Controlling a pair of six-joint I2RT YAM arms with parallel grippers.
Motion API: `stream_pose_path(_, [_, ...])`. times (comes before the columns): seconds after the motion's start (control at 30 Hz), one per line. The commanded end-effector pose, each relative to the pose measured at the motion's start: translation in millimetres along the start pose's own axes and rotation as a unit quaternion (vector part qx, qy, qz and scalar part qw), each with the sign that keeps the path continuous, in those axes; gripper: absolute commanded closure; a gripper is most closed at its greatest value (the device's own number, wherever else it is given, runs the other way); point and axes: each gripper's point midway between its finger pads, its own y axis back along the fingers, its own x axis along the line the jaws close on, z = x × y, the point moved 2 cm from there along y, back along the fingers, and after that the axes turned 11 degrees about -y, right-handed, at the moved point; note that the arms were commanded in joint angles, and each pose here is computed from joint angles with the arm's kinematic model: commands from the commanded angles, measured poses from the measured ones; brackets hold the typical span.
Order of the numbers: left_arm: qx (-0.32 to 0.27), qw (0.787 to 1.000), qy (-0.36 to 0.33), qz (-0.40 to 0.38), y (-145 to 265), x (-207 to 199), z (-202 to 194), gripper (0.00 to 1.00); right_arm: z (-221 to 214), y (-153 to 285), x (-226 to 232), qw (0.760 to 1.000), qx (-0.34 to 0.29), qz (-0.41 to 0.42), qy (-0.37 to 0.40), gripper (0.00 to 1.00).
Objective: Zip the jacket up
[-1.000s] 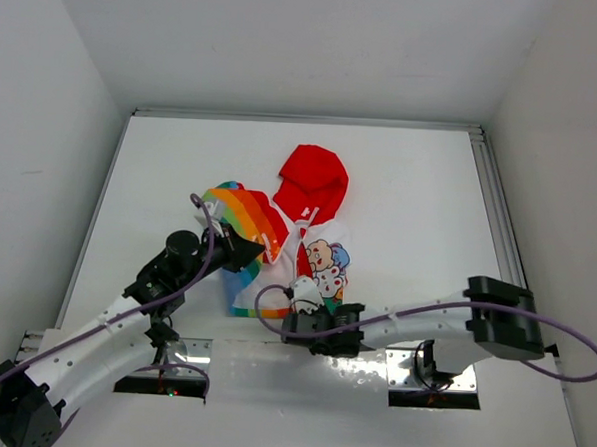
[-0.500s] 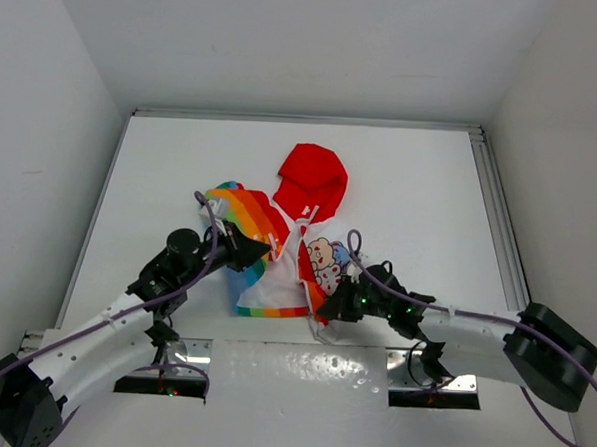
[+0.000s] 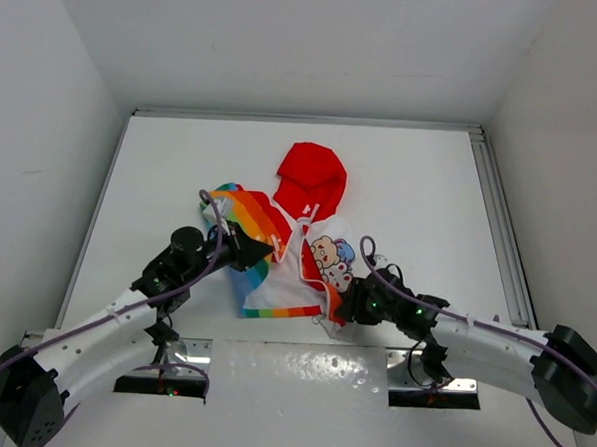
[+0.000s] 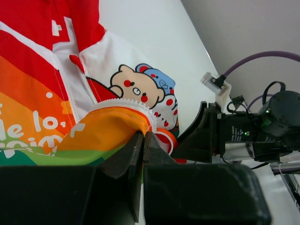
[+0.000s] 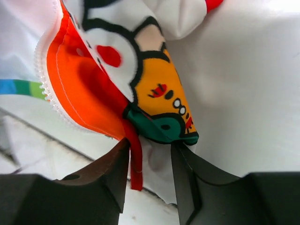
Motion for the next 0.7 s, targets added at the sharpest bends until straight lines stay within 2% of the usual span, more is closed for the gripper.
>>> stream_pose_path(0.0, [-0.025, 0.999, -0.01, -0.028, -3.6, -14.3, 18.6, 1.0, 15.6, 6.7, -3.7, 0.996, -0.023, -0.053, 0.068, 0.58])
stream_pose_path(0.2, [-0.024, 0.999, -0.009, -0.022, -4.1, -12.6, 18.7, 1.0, 40.4, 31.4, 25.2, 0.979, -0.07, -0.098, 0.168, 0.55])
stream_pose_path(0.27, [-0.029, 0.999, -0.008, -0.021, -3.4, -12.0, 17.8, 1.0, 43.8, 41.7, 45.1, 0.973, -0.085, -0.083, 0.199, 0.52])
stream_pose_path(0.33, [-0.026, 0.999, -0.007, -0.02, -4.1, -11.5, 17.7, 1.0, 39.4, 45.9, 66.5, 0.973, -0.086, -0.05, 0.21, 0.53])
stream_pose_path(0.37, [-0.026, 0.999, -0.012, -0.021, -4.4, -12.8, 20.1, 1.0, 33.7, 45.9, 74.5, 0.973, -0.075, -0.032, 0.216, 0.66])
stream_pose_path(0.43, [-0.026, 0.999, -0.011, -0.019, -3.7, -11.1, 17.8, 1.0, 15.9, 41.6, 93.2, 0.97, -0.052, 0.007, 0.236, 0.8])
stream_pose_path(0.47, [-0.027, 0.999, -0.01, -0.02, -3.7, -10.9, 16.6, 1.0, 6.8, 39.9, 98.4, 0.968, -0.035, 0.018, 0.247, 0.97])
stream_pose_path(0.5, [-0.029, 0.999, -0.009, -0.018, -4.0, -10.2, 17.3, 1.0, 0.0, 34.2, 101.8, 0.966, -0.025, 0.014, 0.256, 1.0])
stream_pose_path(0.67, [-0.033, 0.999, -0.009, -0.02, -1.4, -11.0, 17.2, 1.0, -38.1, 18.1, 108.2, 0.958, 0.03, 0.042, 0.283, 0.98])
